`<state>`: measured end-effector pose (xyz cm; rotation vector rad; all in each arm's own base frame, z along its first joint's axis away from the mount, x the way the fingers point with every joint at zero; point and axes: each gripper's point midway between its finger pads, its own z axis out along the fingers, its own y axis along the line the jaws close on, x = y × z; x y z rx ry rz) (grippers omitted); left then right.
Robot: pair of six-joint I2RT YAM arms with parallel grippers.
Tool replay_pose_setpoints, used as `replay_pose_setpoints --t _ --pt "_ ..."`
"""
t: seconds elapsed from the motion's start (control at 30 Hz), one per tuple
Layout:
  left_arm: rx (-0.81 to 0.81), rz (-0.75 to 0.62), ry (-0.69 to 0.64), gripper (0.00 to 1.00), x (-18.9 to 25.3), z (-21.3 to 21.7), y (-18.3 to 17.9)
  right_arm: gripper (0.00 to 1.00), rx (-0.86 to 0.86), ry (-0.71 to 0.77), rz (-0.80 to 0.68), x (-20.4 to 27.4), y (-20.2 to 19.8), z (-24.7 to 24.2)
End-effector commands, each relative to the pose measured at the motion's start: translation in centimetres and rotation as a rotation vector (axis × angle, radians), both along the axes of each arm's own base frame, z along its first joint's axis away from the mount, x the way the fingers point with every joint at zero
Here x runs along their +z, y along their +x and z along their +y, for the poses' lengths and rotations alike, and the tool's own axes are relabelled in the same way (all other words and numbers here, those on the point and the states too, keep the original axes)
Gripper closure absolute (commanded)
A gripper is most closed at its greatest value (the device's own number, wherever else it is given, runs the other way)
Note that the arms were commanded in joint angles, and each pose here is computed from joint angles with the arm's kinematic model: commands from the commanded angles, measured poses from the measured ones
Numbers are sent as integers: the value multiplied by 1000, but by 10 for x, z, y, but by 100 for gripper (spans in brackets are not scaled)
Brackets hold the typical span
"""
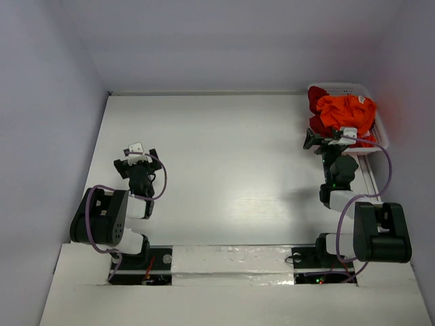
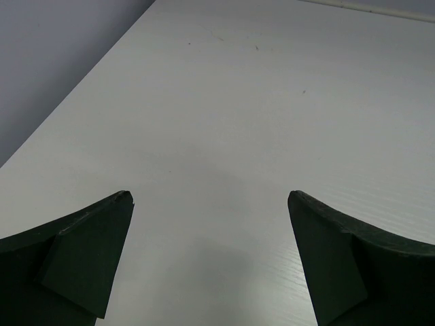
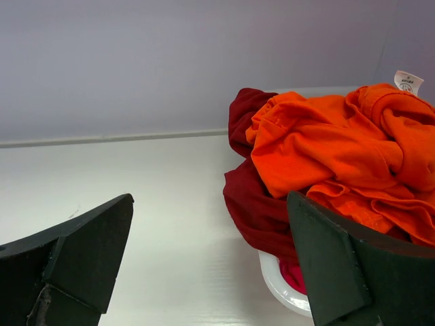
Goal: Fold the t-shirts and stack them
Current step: Grab crumpled tshirt from bin with the right arm
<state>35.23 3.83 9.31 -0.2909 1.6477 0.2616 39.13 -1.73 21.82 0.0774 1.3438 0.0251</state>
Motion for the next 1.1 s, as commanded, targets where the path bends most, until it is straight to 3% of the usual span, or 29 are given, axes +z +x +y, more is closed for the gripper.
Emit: replay_pose_setpoints --t 0.0,0.6,0.63,0.67,0.73,0.77,0.8,0.83,0.87,0.9,0.93,0.97,1.0,1.03,1.07 --pt "15 -306 -43 1 75 1 14 0 -6 -23 -82 25 -1 -2" --pt "11 -309 -43 1 76 1 14 0 -13 -19 -90 27 -1 -3" --pt "15 -300 -42 1 74 1 14 0 -32 1 -105 33 -3 -7" --pt "37 -319 -45 1 79 5 12 0 -137 48 -15 17 -4 -26" --pt "43 -269 -29 1 81 -2 13 0 -214 112 -42 69 1 -40" --pt "73 -210 -22 1 80 -3 18 0 -232 80 77 59 6 -43" --pt "86 -254 -30 1 123 -7 42 0 -222 91 7 110 12 -42" --pt "83 -84 -7 1 105 -10 51 0 -220 124 -13 129 11 -41" --pt "76 -51 -25 1 114 -14 61 0 -177 158 -31 145 10 -34" --pt "68 -126 -75 1 167 -21 82 0 -114 193 -73 167 9 -23" --pt "-10 -60 -92 1 165 -36 92 0 -48 201 -146 209 5 -13" --pt "-62 -64 -102 1 182 -46 99 0 3 205 -129 219 6 -3" --pt "-132 -130 -117 1 226 -59 111 0 80 208 -120 233 6 11" --pt "-237 -106 -116 1 235 -77 114 0 99 215 -166 276 5 13" --pt "-273 -118 -107 1 251 -83 117 0 79 247 -70 268 9 11"
